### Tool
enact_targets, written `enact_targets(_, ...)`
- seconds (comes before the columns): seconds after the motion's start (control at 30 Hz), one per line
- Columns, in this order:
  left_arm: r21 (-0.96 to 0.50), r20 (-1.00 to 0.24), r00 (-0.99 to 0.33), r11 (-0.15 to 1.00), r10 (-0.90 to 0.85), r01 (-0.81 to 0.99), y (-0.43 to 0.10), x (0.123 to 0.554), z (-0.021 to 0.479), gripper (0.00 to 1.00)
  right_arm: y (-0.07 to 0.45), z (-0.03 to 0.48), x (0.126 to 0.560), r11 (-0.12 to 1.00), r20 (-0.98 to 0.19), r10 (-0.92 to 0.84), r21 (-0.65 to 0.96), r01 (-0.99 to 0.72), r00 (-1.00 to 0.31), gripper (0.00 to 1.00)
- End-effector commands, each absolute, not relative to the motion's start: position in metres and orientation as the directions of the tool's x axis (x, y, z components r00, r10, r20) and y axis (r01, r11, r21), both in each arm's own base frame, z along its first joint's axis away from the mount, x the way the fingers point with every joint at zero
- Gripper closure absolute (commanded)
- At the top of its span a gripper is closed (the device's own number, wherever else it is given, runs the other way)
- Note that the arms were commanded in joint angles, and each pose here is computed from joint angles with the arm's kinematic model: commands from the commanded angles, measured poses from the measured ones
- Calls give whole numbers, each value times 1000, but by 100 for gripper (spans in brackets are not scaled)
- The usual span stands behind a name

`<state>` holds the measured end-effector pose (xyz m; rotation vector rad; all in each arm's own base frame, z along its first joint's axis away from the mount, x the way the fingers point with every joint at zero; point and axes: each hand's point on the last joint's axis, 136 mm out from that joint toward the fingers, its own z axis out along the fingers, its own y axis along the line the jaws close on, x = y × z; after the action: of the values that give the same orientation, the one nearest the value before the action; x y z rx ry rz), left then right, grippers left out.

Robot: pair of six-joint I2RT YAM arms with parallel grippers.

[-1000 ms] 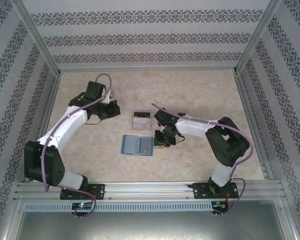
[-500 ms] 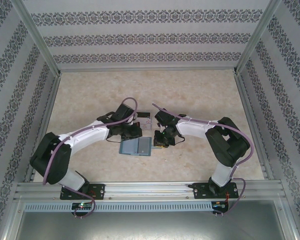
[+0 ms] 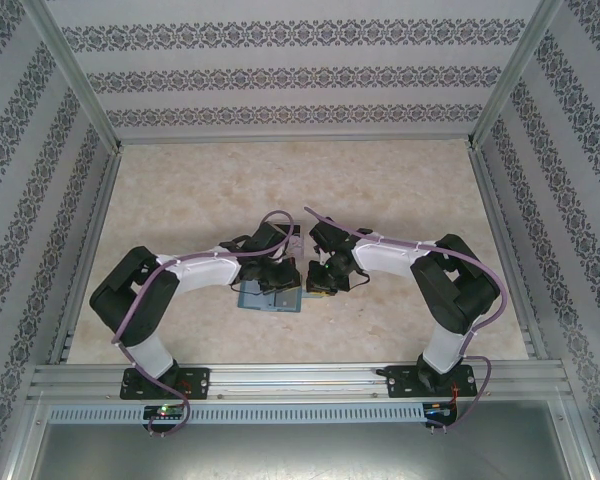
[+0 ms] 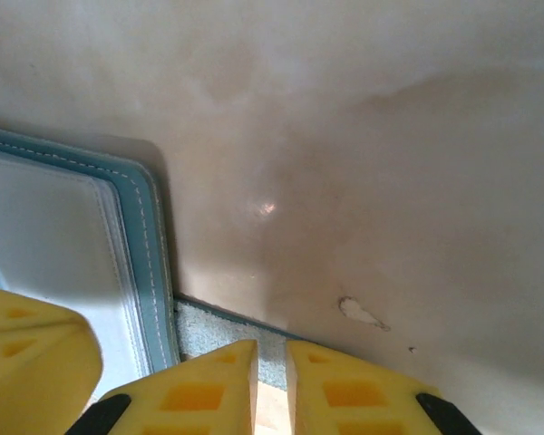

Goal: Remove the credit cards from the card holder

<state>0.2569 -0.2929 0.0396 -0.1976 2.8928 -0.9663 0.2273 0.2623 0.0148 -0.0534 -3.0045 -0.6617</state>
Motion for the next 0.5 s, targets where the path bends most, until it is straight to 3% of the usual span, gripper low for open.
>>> enact_targets(0.0, -606, -22, -989, 789, -146, -103, -297, 254, 35, 89, 245, -7, 213, 936, 126, 39, 342, 81, -991, 82)
enact_targets(0.33, -513, -10, -992, 852, -124, -102, -278, 243, 25, 72, 245, -11, 213, 938, 136, 37, 338, 82, -990, 80)
enact_targets(0.47, -452, -14, -994, 888, -107, -89, -268, 238, 23, 70, 245, -12, 214, 938, 138, 36, 338, 81, -990, 80)
